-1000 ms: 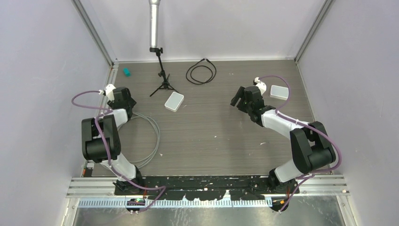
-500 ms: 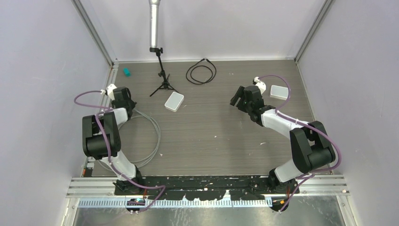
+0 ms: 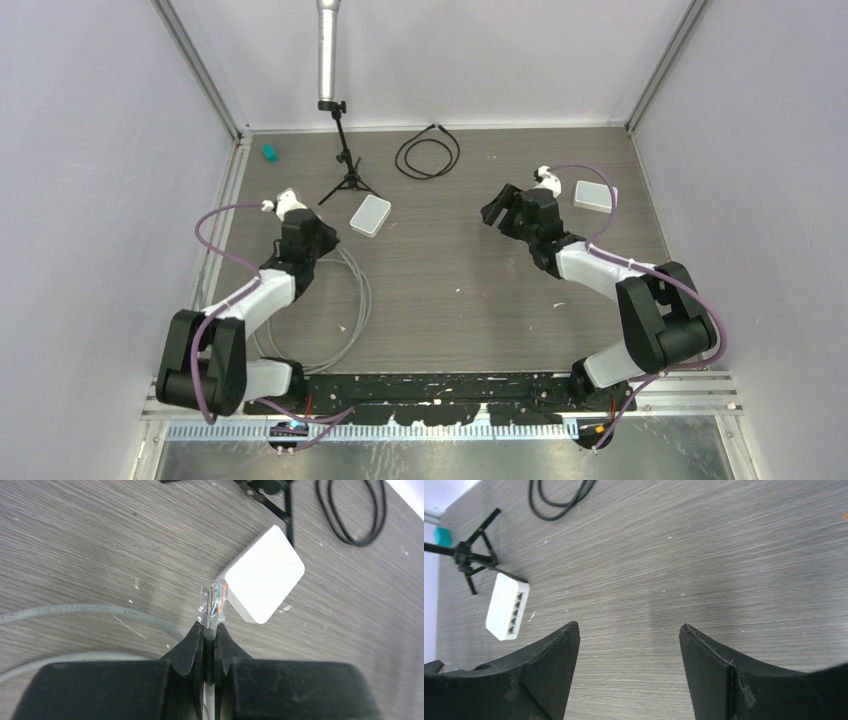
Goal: Insert the plug into the switch port
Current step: Pick up the connector from the center of the board.
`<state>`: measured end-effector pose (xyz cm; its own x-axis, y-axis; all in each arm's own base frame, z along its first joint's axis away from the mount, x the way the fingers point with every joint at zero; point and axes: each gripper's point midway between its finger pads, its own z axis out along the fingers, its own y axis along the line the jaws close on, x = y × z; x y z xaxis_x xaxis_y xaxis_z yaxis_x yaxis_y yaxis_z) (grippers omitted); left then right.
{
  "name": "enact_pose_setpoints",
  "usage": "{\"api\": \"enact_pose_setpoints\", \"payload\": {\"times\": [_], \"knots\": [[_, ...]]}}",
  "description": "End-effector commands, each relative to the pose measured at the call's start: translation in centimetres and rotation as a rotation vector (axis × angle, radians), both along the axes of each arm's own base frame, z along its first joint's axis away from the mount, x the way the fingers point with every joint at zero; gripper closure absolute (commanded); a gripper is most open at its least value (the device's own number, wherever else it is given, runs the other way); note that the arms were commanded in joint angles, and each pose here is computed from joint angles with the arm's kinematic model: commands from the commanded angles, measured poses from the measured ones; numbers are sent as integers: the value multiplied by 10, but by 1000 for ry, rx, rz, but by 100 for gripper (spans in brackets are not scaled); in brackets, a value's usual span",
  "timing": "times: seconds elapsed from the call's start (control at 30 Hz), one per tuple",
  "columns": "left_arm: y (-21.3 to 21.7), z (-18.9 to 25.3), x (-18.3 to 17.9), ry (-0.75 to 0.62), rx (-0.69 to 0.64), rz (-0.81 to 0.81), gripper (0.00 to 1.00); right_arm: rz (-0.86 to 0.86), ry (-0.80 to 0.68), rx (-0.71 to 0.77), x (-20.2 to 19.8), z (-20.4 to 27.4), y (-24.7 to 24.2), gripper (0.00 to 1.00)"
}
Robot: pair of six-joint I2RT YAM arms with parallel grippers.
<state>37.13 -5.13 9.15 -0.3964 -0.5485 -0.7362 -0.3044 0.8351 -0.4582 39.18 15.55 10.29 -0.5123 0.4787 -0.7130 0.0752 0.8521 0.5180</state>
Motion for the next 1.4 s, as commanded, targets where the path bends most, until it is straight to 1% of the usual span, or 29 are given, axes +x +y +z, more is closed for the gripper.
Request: {"api": "enact_pose_setpoints", "payload": {"times": [0.0,0.1,0.2,0.27,0.37,0.43,0.5,0.6,0.67,0.73,0.8,0.87,0.93,1.03,1.17,1.37], "knots": [[-12,23,-14,-64,10,-10,100,89,-132,105,10,38,29,23],[-22,37,-14,-116,5,-38,100,163,-156,128,8,44,52,22],[-39,40,-10,-129,1,-79,100,215,-218,132,8,58,79,23],[-49,39,-6,-134,7,-106,100,220,-250,105,15,70,95,23],[-65,36,-3,-141,-9,-166,100,309,-239,51,21,77,126,23],[-70,32,-5,-150,-21,-185,100,380,-206,40,18,70,140,25],[-75,36,-7,-160,-36,-209,100,418,-195,43,13,58,147,31],[-79,48,-7,-188,-34,-232,100,469,-174,81,6,46,158,45],[-76,53,-10,-206,-28,-229,100,531,-160,108,0,41,169,50],[-75,56,-13,-221,-28,-232,100,595,-147,140,-6,36,181,52],[-76,62,-15,-248,-28,-248,100,684,-117,201,-17,33,198,52],[-79,68,-18,-280,-28,-271,100,759,-93,250,-27,29,215,50],[-79,71,-20,-300,-27,-281,100,808,-67,258,-38,21,230,46],[-81,75,-21,-324,-33,-293,100,873,-60,262,-54,19,250,43],[-91,79,-23,-352,-56,-349,100,916,-47,306,-66,16,267,42],[-109,78,-24,-365,-98,-434,100,931,-42,376,-69,19,276,43]]}}
